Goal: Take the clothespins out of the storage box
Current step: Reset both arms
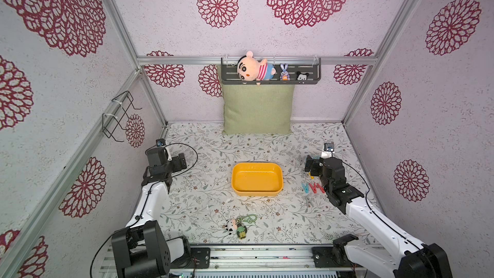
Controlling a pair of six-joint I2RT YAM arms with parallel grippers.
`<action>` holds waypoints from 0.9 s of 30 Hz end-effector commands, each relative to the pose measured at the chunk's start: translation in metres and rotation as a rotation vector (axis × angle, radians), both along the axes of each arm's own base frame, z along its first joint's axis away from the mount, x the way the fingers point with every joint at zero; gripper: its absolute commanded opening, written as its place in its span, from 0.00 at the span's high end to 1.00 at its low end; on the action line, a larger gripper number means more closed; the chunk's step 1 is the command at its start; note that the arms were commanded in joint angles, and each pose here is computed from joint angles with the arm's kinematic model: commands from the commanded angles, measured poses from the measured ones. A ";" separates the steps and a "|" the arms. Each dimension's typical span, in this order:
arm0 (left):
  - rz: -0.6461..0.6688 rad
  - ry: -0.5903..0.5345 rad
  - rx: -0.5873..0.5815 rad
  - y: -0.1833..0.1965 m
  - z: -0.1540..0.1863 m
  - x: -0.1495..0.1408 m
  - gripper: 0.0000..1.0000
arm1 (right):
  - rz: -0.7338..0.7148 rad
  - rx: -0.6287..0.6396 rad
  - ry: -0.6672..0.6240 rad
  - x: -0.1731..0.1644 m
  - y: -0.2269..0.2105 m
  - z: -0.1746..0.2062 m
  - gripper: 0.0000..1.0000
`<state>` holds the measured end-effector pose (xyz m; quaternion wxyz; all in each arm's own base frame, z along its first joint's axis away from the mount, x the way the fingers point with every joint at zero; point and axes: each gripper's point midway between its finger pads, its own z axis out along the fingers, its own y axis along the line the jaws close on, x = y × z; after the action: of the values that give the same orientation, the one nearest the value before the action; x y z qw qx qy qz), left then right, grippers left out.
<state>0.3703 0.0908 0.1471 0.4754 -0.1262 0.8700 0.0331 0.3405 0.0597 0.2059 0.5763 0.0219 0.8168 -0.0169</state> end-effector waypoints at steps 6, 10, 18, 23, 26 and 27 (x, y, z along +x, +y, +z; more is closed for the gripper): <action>0.009 -0.429 0.015 -0.008 -0.007 0.008 0.03 | 0.010 -0.024 -0.162 -0.009 -0.006 0.015 0.01; 0.026 -0.446 0.090 -0.014 -0.015 0.014 0.03 | 0.044 -0.091 -0.261 -0.012 -0.010 0.003 0.01; 0.032 -0.299 0.133 -0.019 -0.027 0.033 0.03 | 0.022 -0.085 -0.266 0.006 -0.046 -0.047 0.01; 0.034 -0.299 0.125 -0.017 -0.027 0.033 0.03 | 0.075 -0.036 -0.259 0.024 -0.048 -0.056 0.01; 0.033 -0.301 0.124 -0.018 -0.027 0.034 0.03 | 0.104 -0.007 -0.282 0.026 -0.048 -0.068 0.01; 0.033 -0.300 0.123 -0.017 -0.027 0.034 0.03 | 0.115 -0.002 -0.302 0.025 -0.046 -0.067 0.01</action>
<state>0.4043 0.0732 0.1213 0.6087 -0.1171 0.7814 0.0714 0.3597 0.0017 0.1061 0.6288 -0.0041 0.7773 -0.0210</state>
